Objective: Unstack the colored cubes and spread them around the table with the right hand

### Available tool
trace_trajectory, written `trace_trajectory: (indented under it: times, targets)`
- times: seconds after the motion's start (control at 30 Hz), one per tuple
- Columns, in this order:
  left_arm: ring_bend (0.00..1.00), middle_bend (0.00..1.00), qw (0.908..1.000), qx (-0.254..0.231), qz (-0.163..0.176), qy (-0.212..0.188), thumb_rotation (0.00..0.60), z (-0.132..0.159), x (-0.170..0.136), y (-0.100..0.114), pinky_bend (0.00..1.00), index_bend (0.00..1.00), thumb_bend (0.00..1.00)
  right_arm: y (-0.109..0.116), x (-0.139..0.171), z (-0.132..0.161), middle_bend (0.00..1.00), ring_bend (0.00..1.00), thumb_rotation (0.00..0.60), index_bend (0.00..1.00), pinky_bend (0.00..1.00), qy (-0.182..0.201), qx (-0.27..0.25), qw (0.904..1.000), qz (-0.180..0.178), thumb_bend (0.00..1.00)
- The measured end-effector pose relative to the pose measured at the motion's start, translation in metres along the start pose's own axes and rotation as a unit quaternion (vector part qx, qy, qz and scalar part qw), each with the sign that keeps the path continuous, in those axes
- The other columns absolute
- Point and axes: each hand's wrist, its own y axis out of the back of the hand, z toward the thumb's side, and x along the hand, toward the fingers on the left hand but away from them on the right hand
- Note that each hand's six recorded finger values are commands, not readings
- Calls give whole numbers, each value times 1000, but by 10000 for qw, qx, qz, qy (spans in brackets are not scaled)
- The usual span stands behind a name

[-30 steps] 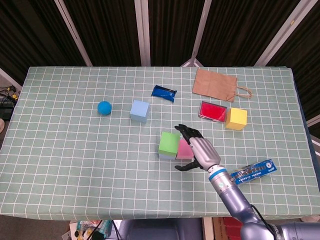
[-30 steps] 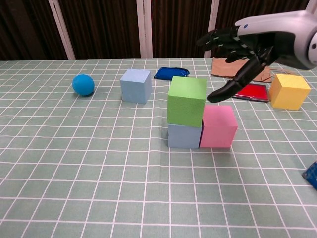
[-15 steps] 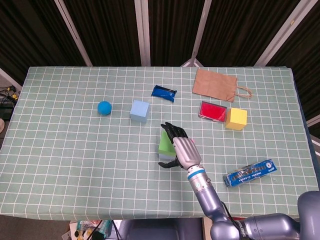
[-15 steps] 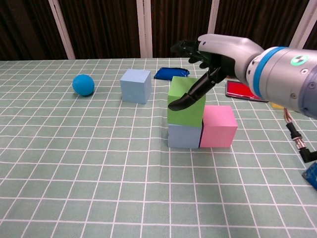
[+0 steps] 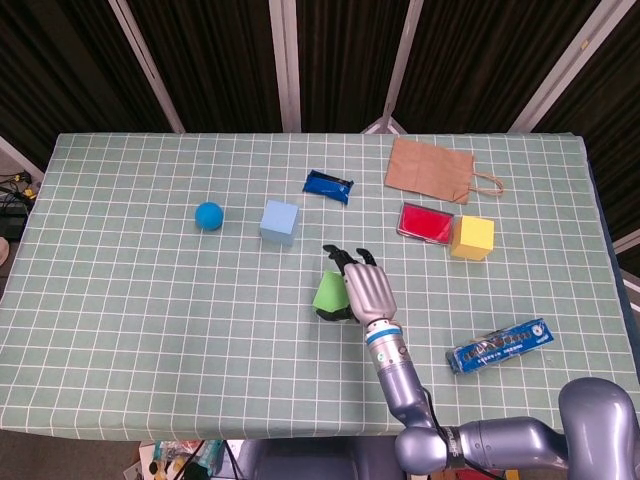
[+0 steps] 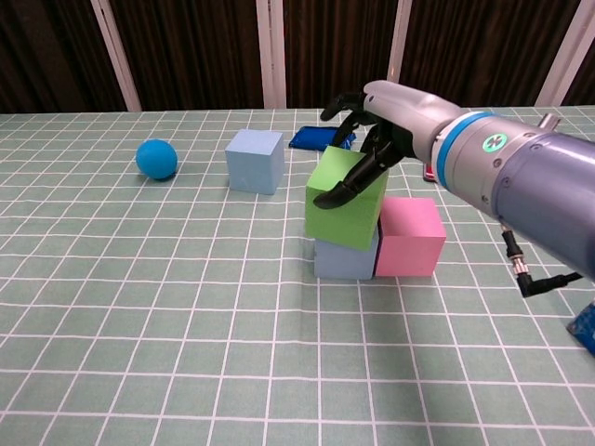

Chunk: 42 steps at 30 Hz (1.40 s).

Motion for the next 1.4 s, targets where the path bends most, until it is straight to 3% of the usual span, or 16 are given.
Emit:
trace_trajectory:
  times: [0.17,0.47,0.53,0.6,0.67,0.7,0.8,0.93,1.07,1.4]
  targets:
    - [0,0,10000,-44,33,44,600,-2,1,2,10,141,285,5,-2,2,362,723,600,333,264,87,78,9996,-250,309]
    - [0,0,10000,-43,30,66,600,-3,1,2,9,143,285,50,-33,-13,364,705,600,361,222,-101,-12,9871,-1595,310]
    - [0,0,10000,-6,10,62,600,-2,1,1,9,144,285,63,-43,-19,315,551,600,338,109,-246,-177,9810,-1919,310]
    - [0,0,10000,25,-20,46,600,0,1,-1,9,145,285,71,-51,-26,163,260,600,227,11,-376,-208,9756,-2151,297]
    - [0,0,10000,21,-12,36,600,1,1,-1,9,145,285,73,-57,-35,50,82,600,124,0,-481,-128,9736,-2228,240]
    - [0,0,10000,14,8,41,600,0,0,0,9,145,285,71,-62,-40,14,27,600,89,0,-541,-56,9741,-2197,195]
    - [0,0,10000,-19,44,70,600,-1,1,1,9,145,285,61,-70,-49,0,0,600,54,0,-598,80,9811,-1840,134]
    - [0,0,10000,-17,17,86,600,-2,2,1,9,145,285,46,-73,-54,0,0,600,40,0,-617,126,9904,-1229,129]
    - [0,0,10000,-25,6,80,600,-2,2,1,10,146,285,45,-66,-55,0,0,600,39,0,-578,168,9935,-965,129]
    - [0,0,10000,-11,-27,34,600,1,2,-1,9,146,285,57,-17,-44,0,25,600,24,0,-202,-53,9992,-339,129]
